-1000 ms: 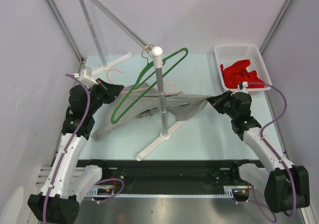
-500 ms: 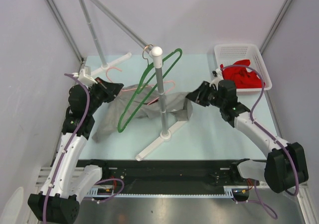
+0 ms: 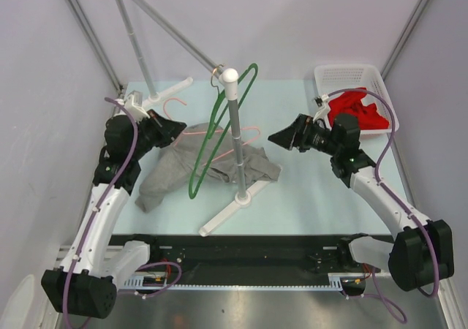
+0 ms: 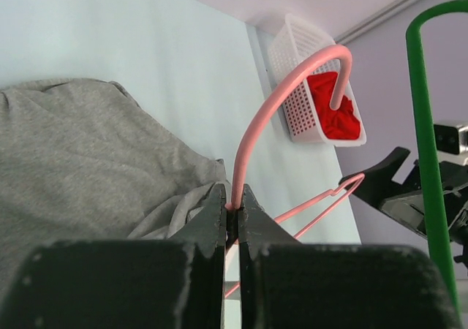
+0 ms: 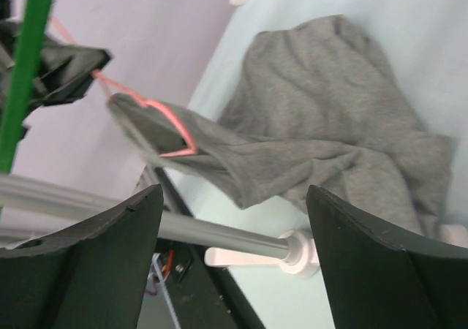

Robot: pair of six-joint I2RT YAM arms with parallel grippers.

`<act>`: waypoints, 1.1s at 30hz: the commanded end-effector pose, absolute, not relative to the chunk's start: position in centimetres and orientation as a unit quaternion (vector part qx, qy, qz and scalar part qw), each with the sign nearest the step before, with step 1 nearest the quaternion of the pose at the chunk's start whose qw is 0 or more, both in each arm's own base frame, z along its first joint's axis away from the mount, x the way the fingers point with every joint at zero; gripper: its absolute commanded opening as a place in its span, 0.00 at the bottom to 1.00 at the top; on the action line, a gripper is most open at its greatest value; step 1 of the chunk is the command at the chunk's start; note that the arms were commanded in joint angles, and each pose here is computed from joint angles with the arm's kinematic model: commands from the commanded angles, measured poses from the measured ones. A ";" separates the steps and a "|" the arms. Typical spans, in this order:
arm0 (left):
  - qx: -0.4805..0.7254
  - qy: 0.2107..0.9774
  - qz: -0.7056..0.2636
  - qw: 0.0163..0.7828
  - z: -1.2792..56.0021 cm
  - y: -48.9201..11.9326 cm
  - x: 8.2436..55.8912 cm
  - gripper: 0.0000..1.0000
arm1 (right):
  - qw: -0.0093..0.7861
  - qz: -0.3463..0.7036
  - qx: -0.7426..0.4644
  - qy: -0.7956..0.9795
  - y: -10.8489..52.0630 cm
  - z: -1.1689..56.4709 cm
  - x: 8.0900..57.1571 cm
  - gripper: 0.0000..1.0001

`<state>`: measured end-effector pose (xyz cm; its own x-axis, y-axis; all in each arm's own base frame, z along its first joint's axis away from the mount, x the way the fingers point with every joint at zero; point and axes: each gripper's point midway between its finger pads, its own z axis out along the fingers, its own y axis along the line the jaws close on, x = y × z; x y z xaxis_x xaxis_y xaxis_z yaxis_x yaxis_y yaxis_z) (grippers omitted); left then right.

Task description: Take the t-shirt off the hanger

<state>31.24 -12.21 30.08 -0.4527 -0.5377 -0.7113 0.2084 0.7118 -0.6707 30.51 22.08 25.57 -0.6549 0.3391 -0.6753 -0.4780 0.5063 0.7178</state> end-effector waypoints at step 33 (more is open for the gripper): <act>-0.081 0.704 -0.540 0.455 31.7 -18.1 30.8 0.00 | 0.497 0.550 -0.150 0.654 26.4 38.4 30.6 0.00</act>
<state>31.40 -16.18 30.93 -0.5405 -0.6062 -0.5834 0.3159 0.4965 -0.8085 28.61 28.38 32.85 -0.6075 0.2461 -0.7552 -0.7106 0.2564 0.6552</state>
